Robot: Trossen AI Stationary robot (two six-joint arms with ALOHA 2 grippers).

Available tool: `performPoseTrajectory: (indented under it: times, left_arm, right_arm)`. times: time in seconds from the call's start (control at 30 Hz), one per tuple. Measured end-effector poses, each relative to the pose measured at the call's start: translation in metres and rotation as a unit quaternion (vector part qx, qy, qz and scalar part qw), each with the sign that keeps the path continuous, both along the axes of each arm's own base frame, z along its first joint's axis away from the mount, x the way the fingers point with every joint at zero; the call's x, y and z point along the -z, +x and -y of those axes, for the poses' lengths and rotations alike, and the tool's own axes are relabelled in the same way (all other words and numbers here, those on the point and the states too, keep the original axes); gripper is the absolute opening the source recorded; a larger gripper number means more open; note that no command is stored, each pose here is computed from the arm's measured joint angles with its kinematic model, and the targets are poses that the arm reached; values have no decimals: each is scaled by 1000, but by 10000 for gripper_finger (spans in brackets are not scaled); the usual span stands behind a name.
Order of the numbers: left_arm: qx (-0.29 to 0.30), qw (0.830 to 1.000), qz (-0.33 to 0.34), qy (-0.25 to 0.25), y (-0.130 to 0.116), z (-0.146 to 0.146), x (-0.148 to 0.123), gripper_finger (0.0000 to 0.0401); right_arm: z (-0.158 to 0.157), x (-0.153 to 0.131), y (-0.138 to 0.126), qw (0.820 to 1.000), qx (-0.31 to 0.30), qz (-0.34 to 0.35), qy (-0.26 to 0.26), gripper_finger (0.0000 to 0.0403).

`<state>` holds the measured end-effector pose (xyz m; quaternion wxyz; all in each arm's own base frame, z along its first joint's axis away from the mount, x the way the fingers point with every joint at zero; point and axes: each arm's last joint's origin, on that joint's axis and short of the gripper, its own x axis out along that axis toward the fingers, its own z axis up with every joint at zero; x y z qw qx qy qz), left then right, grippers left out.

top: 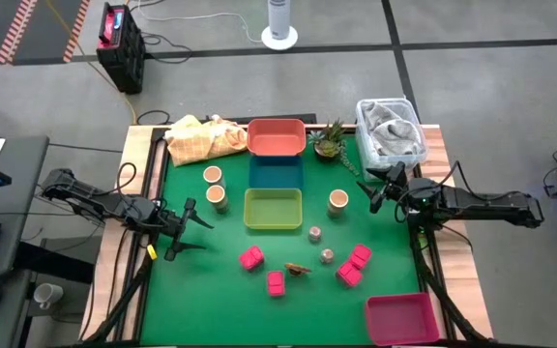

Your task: Sort spices by type

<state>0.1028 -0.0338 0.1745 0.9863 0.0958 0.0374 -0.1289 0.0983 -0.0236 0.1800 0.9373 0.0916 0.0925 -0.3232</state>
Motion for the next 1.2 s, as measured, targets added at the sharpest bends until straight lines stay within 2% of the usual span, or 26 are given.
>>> performPoseTrajectory:
  times: [1.0, 1.1, 1.2]
  left_arm:
    - [1, 1000, 1, 3, 0, 0, 0, 265]
    - [-2, 1000, -5, -24, 0, 0, 0, 265]
    - [-9, 995, -21, -93, 0, 0, -1, 265]
  right_arm:
    - [0, 0, 0, 1000, 0, 0, 0, 304]
    - [0, 0, 0, 1000, 0, 0, 0, 304]
    - [0, 0, 0, 1000, 0, 0, 0, 304]
